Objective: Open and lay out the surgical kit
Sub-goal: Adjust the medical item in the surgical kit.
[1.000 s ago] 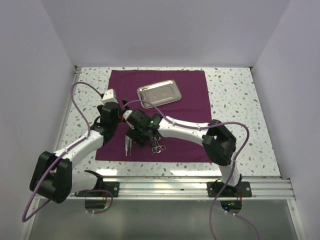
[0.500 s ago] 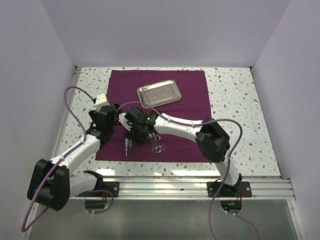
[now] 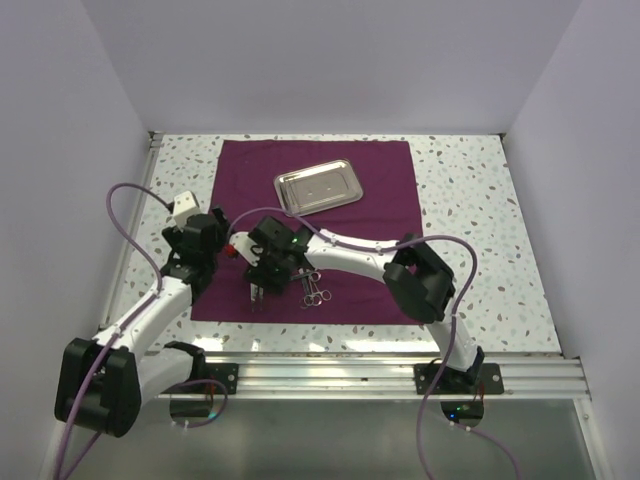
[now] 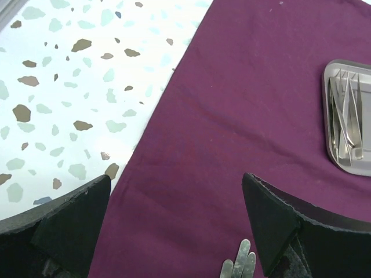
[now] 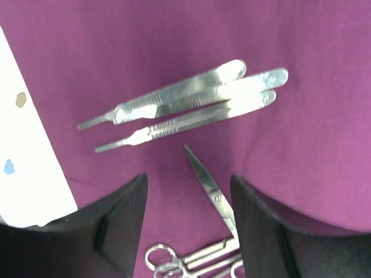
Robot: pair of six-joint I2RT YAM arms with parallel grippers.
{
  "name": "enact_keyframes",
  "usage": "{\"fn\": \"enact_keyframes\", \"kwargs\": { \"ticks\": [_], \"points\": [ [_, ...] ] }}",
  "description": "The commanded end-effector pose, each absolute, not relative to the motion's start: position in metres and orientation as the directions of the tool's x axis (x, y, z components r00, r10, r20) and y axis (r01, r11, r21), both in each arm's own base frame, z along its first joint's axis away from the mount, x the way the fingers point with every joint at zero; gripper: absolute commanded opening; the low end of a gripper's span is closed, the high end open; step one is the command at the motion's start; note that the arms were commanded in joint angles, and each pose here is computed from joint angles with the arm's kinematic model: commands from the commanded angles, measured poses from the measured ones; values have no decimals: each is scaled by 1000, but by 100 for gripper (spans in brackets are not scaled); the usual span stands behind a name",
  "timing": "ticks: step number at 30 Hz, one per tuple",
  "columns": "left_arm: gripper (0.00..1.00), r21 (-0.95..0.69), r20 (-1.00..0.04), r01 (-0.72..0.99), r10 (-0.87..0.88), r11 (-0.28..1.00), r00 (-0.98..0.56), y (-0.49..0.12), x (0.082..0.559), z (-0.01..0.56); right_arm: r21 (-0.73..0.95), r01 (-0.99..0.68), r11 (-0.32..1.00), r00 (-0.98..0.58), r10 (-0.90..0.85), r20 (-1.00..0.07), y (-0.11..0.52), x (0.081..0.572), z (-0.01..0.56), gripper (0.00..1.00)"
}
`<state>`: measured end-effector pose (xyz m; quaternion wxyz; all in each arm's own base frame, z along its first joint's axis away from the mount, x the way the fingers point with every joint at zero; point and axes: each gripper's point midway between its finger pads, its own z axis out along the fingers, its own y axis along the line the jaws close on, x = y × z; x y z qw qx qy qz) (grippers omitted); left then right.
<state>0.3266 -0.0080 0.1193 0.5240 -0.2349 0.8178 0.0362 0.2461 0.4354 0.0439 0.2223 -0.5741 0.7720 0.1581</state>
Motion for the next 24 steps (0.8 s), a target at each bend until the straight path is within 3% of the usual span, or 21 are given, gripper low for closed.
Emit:
{"fn": "enact_keyframes", "kwargs": {
  "ticks": [1, 11, 14, 20, 24],
  "points": [
    [100, -323, -866, -395, -437, 860, -243, -9, 346, 145, -29, -854, 519, -474, -801, -365, 361, 281, 10, 63],
    [100, -327, -851, -399, -451, 857, -270, -5, 349, 132, -28, -854, 520, -488, -817, -307, 348, 282, -4, 63],
    [100, -329, -850, -395, -451, 858, -272, -6, 350, 132, -12, -857, 516, -489, -819, -301, 350, 279, -6, 57],
    [100, -329, -848, -390, -451, 860, -278, -7, 349, 131, 4, -861, 509, -485, -818, -309, 356, 276, -2, 17],
    [100, -329, -847, -387, -450, 861, -282, -8, 349, 130, -22, -857, 515, -483, -818, -312, 356, 278, 7, 11]
  ]
}}
